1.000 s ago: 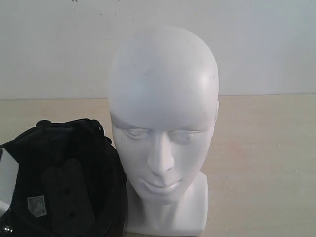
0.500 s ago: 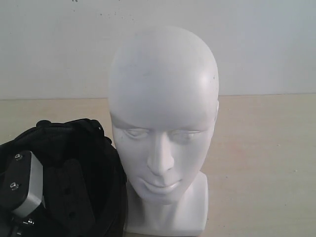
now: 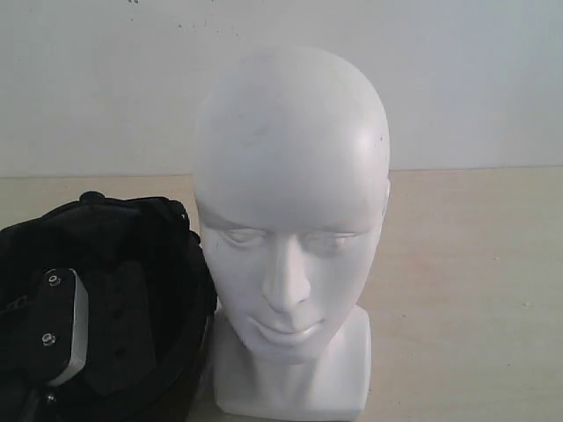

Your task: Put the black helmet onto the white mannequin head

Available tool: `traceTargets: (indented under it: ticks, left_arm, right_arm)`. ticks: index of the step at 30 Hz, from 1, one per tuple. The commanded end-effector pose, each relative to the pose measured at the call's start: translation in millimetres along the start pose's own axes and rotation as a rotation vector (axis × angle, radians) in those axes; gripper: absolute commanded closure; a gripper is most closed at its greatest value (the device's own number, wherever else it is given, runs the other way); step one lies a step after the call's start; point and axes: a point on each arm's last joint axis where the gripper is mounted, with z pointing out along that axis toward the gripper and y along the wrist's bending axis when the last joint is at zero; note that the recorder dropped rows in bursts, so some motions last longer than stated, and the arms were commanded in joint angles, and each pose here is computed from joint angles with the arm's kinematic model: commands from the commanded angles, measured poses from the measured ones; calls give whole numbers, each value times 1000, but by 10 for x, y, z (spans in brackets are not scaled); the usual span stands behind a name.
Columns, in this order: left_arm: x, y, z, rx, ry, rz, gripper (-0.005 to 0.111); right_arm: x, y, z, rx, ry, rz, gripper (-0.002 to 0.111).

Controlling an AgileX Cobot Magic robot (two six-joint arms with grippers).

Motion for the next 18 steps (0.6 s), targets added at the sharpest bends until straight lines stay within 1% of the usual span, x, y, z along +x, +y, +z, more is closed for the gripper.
traceTargets:
  ticks: [1, 2, 5, 7, 9, 14, 18]
  left_arm:
    - [14, 146, -72, -80, 102, 128, 102]
    - [19, 156, -81, -83, 117, 143, 102]
    - [112, 168, -116, -74, 234, 295, 102]
    - [141, 188, -181, -112, 278, 374, 102]
    - [145, 195, -268, -160, 292, 422, 102]
    - [99, 155, -396, -221, 230, 390, 102]
    - [108, 128, -433, -216, 234, 388, 102]
  right_arm:
    - [-15, -1, -4, 0, -16, -8, 108]
    - [-15, -1, -4, 0, -16, -8, 108]
    - [-15, -1, -4, 0, -16, -8, 108]
    - [-15, -1, -4, 0, -16, -8, 108]
    - [-15, -1, -4, 0, -16, -8, 108]
    - [-15, -1, -4, 0, -16, -6, 108]
    - [-15, -1, -4, 0, -16, -6, 108]
